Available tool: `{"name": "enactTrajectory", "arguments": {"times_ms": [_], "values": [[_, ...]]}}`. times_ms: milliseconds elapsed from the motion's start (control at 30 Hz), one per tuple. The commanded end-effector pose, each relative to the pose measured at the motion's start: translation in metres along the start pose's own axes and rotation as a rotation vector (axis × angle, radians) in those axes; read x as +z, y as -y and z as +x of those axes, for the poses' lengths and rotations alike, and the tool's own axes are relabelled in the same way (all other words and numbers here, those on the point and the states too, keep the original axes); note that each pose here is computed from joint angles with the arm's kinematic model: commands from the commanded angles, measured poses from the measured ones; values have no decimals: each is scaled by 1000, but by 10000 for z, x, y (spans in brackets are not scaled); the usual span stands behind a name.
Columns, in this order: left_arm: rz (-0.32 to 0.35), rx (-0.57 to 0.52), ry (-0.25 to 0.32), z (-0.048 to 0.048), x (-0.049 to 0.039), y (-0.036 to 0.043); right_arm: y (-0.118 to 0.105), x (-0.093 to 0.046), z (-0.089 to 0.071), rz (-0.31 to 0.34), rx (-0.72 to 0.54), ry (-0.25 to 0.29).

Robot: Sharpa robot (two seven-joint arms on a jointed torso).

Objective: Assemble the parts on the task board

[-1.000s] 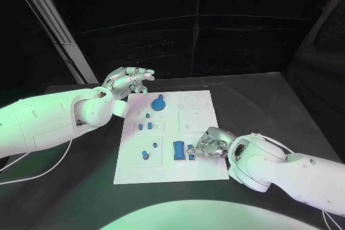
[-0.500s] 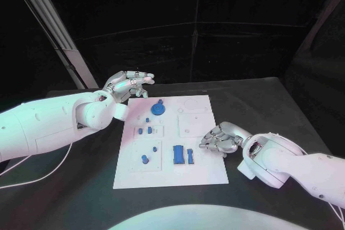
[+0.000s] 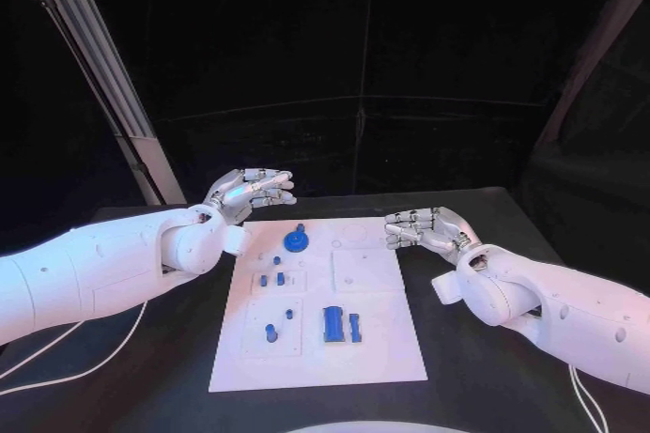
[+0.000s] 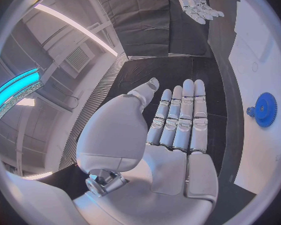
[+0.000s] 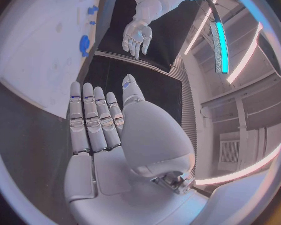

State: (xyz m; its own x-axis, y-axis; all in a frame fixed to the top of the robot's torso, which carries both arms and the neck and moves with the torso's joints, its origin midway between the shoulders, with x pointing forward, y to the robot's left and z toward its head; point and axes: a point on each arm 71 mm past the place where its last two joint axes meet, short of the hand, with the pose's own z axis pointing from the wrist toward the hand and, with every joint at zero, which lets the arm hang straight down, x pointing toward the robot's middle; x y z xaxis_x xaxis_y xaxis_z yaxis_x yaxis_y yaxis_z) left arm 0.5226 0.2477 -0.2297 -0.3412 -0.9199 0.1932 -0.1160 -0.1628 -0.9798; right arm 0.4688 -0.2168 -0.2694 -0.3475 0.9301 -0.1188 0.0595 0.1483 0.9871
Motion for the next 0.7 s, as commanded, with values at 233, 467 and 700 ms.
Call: {"name": "enactTrajectory", "arguments": {"times_ms": [233,467,700], "values": [[61,-67,75,-72,67,-153,30,341,-82,-123,211,64],[20,-44,68,-58,79,-233,91,406,-80,-83,167,88],[17,-24,92,19,49,-256,-7,375,-47,-95,166,120]]}}
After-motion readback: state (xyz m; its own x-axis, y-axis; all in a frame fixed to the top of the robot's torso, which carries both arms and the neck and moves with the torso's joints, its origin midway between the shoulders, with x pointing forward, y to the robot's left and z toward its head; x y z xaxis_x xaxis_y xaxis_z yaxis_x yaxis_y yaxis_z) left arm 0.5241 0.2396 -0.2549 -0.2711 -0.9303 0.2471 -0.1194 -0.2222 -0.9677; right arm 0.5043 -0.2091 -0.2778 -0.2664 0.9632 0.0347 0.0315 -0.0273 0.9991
